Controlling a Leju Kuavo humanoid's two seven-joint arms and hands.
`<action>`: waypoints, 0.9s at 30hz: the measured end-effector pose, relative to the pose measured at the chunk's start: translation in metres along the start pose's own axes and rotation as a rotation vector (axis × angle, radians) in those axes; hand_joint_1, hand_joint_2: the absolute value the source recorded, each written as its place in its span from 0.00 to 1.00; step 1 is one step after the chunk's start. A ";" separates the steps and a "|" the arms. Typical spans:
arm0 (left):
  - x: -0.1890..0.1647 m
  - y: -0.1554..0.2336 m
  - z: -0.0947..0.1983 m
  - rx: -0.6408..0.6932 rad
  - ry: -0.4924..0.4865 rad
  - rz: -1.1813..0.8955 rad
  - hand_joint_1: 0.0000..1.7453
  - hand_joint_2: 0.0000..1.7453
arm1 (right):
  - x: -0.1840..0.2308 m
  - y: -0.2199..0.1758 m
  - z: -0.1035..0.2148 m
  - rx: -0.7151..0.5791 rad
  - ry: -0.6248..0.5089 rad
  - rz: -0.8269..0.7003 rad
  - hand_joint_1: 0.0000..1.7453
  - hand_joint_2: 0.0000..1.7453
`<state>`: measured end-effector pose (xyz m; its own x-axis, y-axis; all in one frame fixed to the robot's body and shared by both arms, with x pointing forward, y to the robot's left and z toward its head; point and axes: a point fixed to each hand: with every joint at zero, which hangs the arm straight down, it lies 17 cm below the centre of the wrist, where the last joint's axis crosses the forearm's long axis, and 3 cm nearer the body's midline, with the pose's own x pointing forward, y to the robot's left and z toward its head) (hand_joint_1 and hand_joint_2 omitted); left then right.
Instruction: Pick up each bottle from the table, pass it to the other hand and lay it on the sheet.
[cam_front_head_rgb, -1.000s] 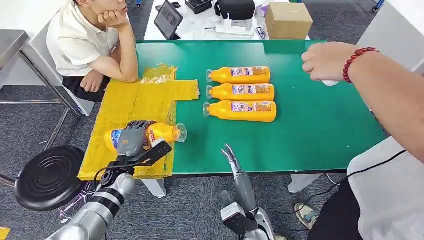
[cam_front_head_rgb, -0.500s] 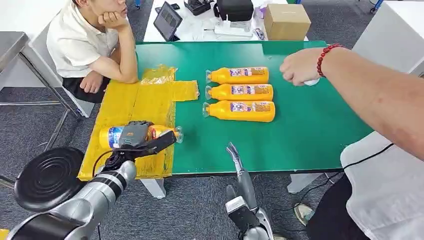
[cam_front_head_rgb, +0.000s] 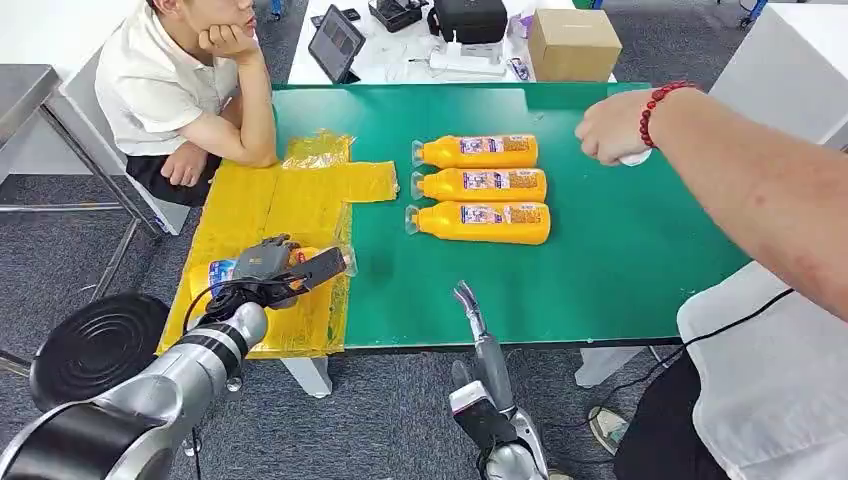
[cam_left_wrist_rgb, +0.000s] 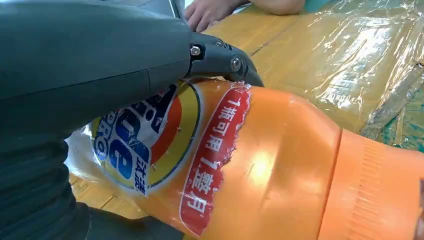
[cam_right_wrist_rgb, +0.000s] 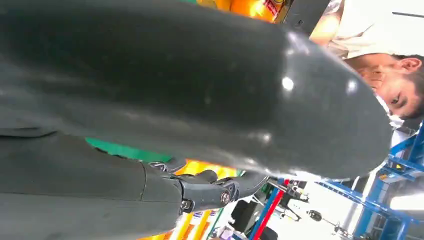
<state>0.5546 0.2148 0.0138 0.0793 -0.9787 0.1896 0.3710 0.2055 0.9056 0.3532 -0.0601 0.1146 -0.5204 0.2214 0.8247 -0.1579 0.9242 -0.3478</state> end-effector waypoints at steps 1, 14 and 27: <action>0.000 0.000 0.000 -0.001 0.001 0.000 0.14 1.00 | 0.000 0.000 0.000 0.001 0.001 0.000 0.00 0.00; 0.017 -0.005 0.001 -0.063 -0.077 0.063 0.00 1.00 | -0.006 0.001 0.001 -0.015 0.024 -0.009 0.00 0.00; 0.133 -0.005 0.034 -0.069 -0.467 0.385 0.00 1.00 | -0.010 -0.003 0.006 -0.029 0.034 0.015 0.00 0.00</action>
<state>0.5320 0.0833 0.0474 -0.1883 -0.7280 0.6593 0.4566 0.5294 0.7150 0.3536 -0.0674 0.1047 -0.4940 0.2453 0.8341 -0.1254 0.9292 -0.3476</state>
